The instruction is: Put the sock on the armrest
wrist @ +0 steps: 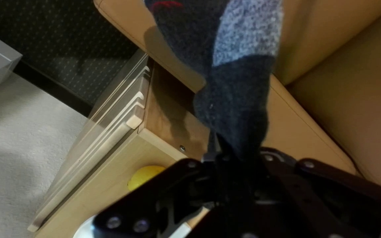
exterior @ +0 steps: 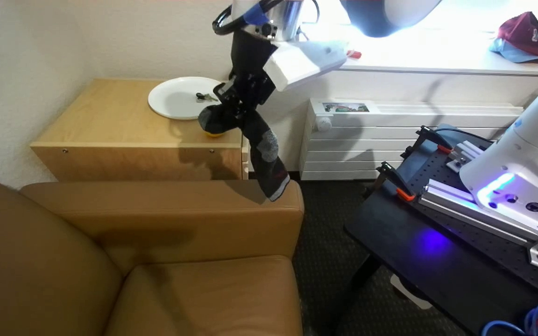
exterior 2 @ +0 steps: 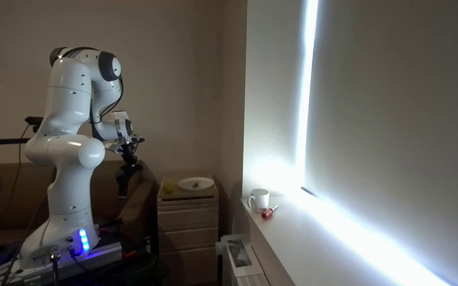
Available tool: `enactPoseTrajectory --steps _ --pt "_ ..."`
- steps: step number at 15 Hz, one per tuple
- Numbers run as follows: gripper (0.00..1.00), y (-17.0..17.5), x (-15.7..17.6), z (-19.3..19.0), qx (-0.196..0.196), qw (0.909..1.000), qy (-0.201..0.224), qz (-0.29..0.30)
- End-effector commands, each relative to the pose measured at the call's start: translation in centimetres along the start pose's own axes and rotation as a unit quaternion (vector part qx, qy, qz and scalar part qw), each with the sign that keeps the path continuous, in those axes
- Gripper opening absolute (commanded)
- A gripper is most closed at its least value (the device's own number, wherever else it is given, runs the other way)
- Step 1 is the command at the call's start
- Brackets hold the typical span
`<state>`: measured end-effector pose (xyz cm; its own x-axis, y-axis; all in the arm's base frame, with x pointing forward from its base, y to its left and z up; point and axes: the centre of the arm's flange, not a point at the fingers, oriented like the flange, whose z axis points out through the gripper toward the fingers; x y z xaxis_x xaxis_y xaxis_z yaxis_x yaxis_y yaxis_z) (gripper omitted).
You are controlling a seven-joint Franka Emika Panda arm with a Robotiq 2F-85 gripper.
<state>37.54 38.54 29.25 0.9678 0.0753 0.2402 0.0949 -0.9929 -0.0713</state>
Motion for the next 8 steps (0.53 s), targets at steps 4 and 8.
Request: enactPoseTrajectory --steps 4,8 --pt "0.03 -0.1 0.5 4.3 -0.008 0.999 -0.013 0.042" --pt "0.03 -0.1 0.8 8.0 -0.016 0.9943 -0.023 0.103"
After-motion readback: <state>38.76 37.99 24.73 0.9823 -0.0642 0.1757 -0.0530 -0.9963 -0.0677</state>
